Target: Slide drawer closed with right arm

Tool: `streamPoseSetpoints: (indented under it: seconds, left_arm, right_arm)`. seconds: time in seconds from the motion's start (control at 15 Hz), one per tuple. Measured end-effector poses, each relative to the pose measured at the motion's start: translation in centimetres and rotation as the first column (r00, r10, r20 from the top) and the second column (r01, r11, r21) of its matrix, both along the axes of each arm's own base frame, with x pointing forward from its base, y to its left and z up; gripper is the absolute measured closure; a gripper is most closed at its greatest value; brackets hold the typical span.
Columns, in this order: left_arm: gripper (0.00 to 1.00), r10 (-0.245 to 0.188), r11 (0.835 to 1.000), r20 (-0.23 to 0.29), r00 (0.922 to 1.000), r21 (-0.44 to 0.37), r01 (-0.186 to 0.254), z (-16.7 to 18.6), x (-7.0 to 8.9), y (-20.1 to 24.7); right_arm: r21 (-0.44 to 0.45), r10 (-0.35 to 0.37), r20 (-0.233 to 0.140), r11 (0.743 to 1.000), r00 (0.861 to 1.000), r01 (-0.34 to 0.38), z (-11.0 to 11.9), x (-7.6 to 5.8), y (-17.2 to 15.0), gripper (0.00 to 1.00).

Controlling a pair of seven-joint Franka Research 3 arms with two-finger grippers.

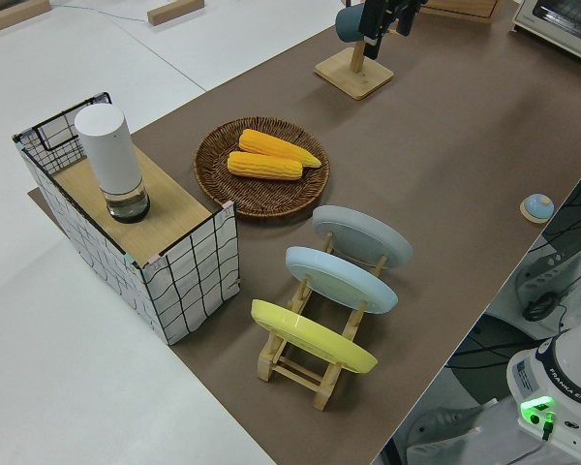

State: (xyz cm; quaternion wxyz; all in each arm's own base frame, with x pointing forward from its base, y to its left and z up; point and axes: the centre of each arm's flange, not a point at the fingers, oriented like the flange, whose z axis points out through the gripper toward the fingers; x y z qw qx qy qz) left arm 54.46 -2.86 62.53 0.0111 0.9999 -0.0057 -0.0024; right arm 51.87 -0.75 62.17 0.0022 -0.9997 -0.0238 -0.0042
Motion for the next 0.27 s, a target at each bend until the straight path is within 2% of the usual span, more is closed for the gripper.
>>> streamPoseSetpoints:
  seconds: [0.27]
  left_arm:
    - [0.01, 0.0, 1.0, 0.0, 1.0, 0.0, 0.0, 0.0, 0.0, 0.0]
  right_arm:
    - [0.0, 0.0, 0.0, 1.0, 1.0, 0.0, 0.0, 0.0, -0.02, 0.01]
